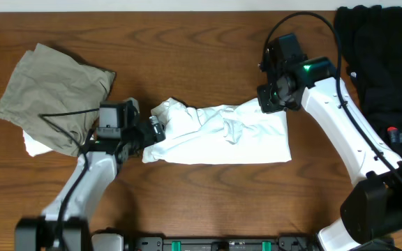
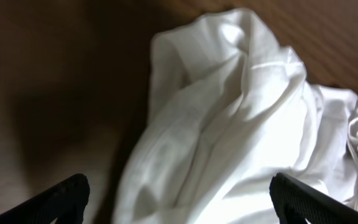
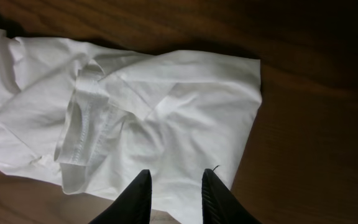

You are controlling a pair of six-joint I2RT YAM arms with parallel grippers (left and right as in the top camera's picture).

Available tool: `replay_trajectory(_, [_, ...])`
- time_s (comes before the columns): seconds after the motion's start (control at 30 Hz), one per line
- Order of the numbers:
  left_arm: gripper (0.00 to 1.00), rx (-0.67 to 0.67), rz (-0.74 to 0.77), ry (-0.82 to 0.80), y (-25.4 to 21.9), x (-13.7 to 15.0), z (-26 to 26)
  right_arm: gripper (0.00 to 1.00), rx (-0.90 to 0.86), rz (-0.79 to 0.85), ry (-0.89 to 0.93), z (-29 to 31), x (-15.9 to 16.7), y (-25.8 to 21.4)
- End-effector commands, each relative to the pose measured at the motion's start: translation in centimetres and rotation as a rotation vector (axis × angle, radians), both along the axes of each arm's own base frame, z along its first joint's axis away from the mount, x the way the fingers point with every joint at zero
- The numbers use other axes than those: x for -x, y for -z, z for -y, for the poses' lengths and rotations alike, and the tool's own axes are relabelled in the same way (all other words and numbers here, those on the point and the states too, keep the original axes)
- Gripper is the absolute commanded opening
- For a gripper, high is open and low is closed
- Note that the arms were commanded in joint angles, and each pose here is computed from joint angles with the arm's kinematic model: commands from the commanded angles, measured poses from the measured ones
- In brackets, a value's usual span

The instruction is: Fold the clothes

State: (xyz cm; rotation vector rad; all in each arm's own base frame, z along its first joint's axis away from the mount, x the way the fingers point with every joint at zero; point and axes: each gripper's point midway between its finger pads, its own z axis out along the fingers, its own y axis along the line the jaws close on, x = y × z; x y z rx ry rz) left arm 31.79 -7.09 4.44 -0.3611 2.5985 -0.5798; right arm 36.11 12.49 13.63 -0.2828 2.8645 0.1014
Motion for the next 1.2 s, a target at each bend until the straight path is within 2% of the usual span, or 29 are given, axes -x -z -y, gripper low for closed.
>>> replay_trajectory(0.0, [0.95,0.084,-0.033,0.096,1.6,0.3,1.8,0.25,0.008,0.003,0.012,0.2,-0.2,-0.1])
replay_trajectory(0.2, [0.95,0.085,-0.097,0.091,4.4,0.4,1.9,0.25,0.012,-0.005,0.013,0.4,0.0,0.0])
replay_trajectory(0.27, [0.91,0.107,-0.136,0.1,5.3,1.0,2.2,0.25,0.011,-0.003,0.013,0.3,0.0,0.0])
replay_trajectory(0.33, [0.8,0.155,-0.162,0.124,5.6,1.5,3.1,0.25,0.01,-0.001,0.014,0.3,-0.1,0.0])
replay_trajectory(0.43, [0.55,0.21,-0.188,0.162,5.8,2.2,4.4,0.25,0.01,-0.001,0.014,0.3,-0.1,0.0])
replay_trajectory(0.5, [0.45,0.216,-0.193,0.177,5.9,2.4,4.9,0.25,0.01,-0.002,0.014,0.3,0.0,0.0])
replay_trajectory(0.57, [0.21,0.215,-0.19,0.18,5.8,2.4,4.9,0.25,0.011,-0.004,0.014,0.3,0.0,0.0])
replay_trajectory(0.6, [0.06,0.214,-0.187,0.177,5.8,2.3,4.8,0.25,0.012,-0.006,0.013,0.4,0.1,0.0])
replay_trajectory(0.73, [0.06,0.217,-0.164,0.132,5.0,1.6,3.4,0.24,0.014,-0.013,0.017,0.6,0.2,0.0])
replay_trajectory(0.87, [0.06,0.175,-0.125,0.008,3.3,0.7,-0.5,0.23,0.018,-0.024,0.039,1.5,0.2,0.0])
replay_trajectory(1.17, [0.06,0.111,0.074,-0.138,-4.3,-1.9,-7.2,0.21,0.025,-0.054,0.118,4.5,0.2,0.2])
